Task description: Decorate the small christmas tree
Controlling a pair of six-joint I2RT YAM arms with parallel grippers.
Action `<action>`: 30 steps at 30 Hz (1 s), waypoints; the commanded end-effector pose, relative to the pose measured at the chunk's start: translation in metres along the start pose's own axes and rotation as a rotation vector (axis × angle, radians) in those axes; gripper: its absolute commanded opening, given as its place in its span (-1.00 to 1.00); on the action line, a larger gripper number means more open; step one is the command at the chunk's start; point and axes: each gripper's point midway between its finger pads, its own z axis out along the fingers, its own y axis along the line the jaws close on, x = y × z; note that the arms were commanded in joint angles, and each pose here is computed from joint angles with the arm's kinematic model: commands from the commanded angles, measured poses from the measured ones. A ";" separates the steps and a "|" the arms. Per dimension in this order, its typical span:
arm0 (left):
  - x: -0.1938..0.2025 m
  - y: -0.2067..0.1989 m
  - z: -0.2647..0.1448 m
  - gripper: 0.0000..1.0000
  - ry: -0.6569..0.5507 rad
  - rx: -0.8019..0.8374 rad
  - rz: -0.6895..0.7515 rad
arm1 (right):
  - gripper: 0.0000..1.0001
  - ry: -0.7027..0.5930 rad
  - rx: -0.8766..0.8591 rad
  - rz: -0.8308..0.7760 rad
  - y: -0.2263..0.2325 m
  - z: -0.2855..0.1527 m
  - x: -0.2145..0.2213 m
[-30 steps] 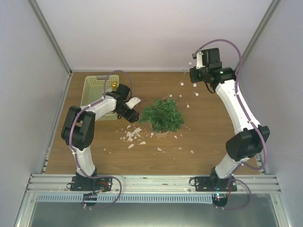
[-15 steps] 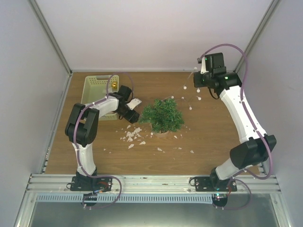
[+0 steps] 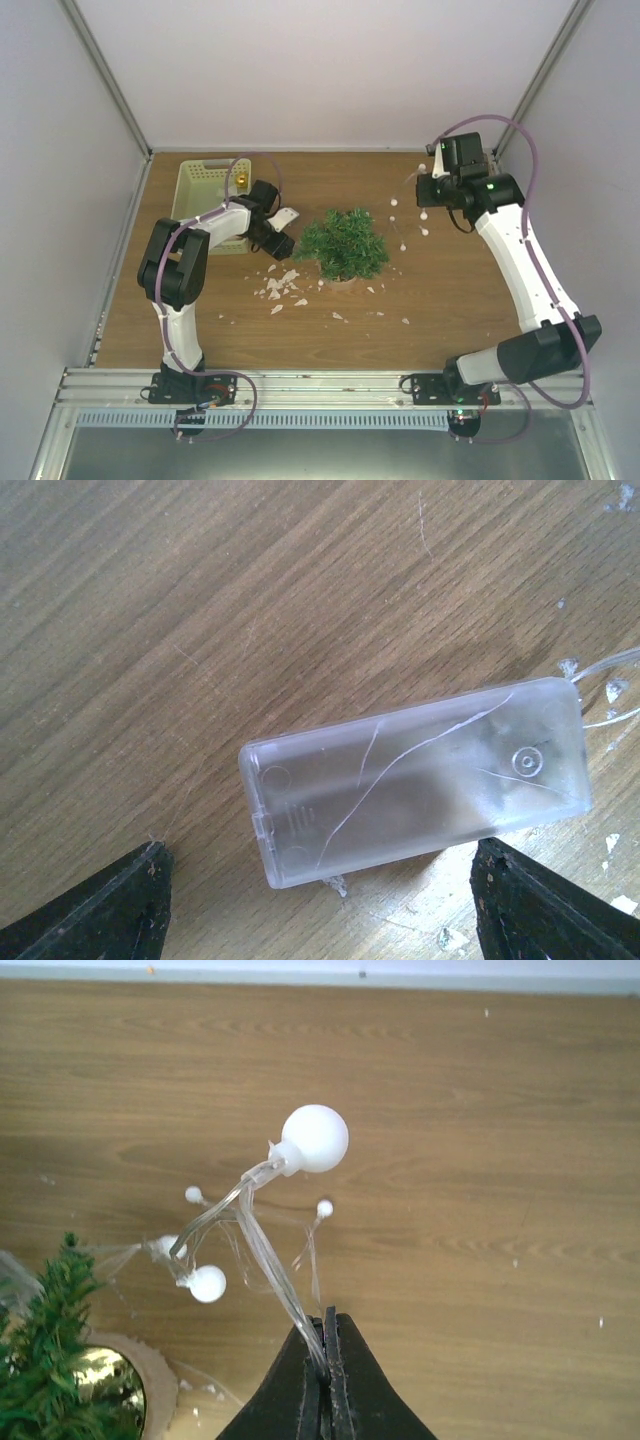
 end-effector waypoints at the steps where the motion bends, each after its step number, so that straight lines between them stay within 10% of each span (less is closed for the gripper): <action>1: -0.019 0.000 -0.006 0.64 -0.054 -0.002 0.008 | -0.99 0.050 -0.004 0.050 -0.003 -0.011 0.026; 30: -0.080 -0.076 -0.258 0.82 -0.464 0.099 0.118 | -0.99 0.173 -0.251 0.109 0.035 -0.048 0.109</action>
